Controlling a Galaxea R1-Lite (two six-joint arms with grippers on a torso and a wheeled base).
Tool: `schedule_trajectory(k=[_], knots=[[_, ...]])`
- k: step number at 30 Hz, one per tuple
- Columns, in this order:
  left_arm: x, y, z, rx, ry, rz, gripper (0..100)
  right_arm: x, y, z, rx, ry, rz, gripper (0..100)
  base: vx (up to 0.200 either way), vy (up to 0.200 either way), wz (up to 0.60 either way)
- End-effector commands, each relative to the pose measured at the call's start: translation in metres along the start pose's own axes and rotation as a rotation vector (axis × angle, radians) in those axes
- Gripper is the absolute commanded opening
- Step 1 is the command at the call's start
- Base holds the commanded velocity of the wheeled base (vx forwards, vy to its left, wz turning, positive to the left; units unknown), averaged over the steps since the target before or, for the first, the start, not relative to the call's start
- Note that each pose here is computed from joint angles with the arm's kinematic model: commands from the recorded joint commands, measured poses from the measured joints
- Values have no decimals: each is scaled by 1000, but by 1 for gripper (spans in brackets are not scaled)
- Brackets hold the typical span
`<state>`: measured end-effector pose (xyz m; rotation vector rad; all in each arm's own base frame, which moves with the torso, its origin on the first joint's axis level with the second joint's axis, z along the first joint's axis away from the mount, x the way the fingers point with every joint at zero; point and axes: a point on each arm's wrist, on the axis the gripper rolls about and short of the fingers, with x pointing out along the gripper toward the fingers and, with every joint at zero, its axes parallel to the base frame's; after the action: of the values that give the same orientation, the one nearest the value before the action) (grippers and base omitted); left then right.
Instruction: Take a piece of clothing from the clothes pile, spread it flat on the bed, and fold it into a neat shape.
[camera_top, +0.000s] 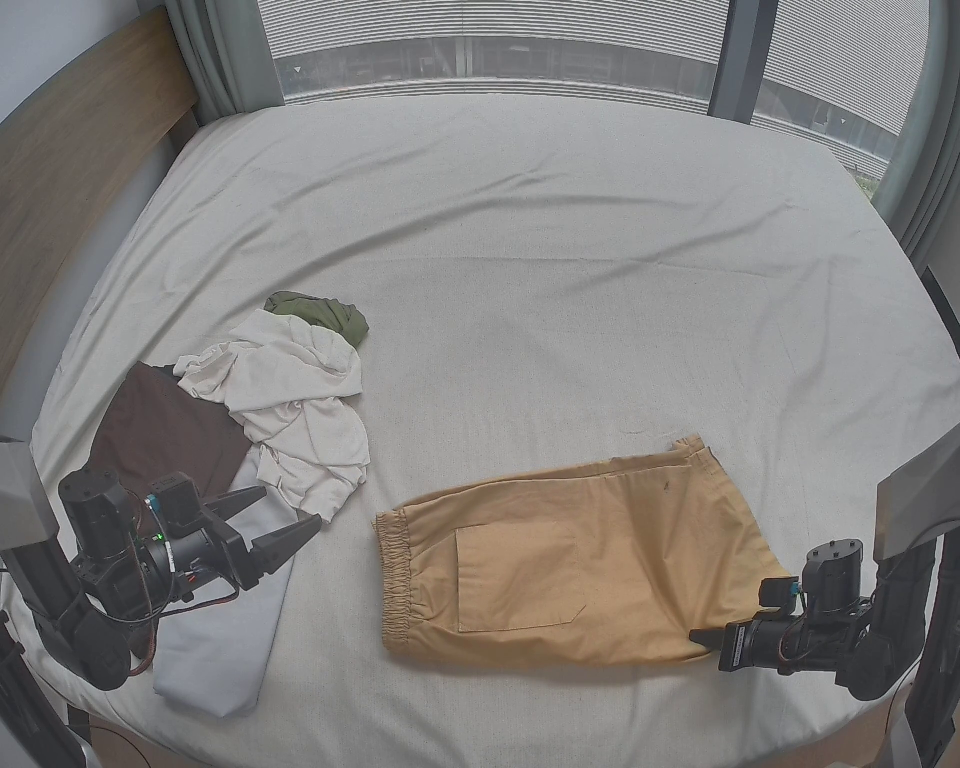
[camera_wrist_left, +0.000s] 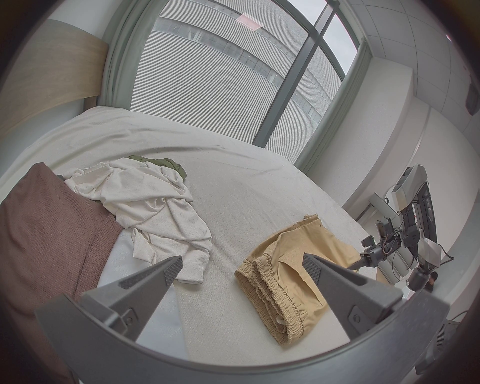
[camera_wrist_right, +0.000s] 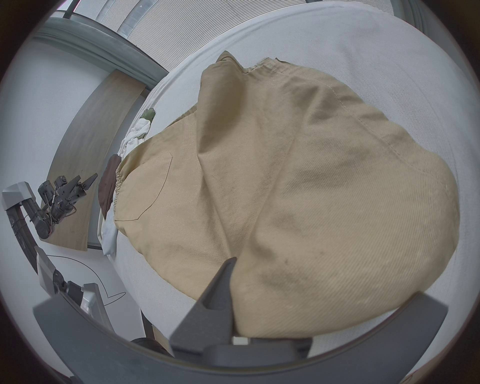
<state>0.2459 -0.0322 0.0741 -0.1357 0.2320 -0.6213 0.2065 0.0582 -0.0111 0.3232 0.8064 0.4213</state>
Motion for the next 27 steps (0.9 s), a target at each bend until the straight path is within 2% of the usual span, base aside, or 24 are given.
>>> schedule_trajectory(k=[1,8,12,20,23,27], knots=[[1,0,-1,-3,5,-2,100,-2,0,-2,6,-4,-15,100,0,0,0],[1,-1,-2,-10,6,-6,100,-11,1,12,11,-133,-80,100,0,0,0],[2,-1,-1,-8,5,-8,100,-24,3,22,7,-197,-88,100,0,0,0],[2,-3,-1,-7,5,-14,100,-41,-15,35,44,-299,-166,100,0,0,0],[1,-12,-8,-20,39,-42,100,-53,-26,46,36,-387,-212,100,0,0,0],[3,-19,-11,-37,60,-71,100,-59,-24,59,11,-463,-201,100,0,0,0]])
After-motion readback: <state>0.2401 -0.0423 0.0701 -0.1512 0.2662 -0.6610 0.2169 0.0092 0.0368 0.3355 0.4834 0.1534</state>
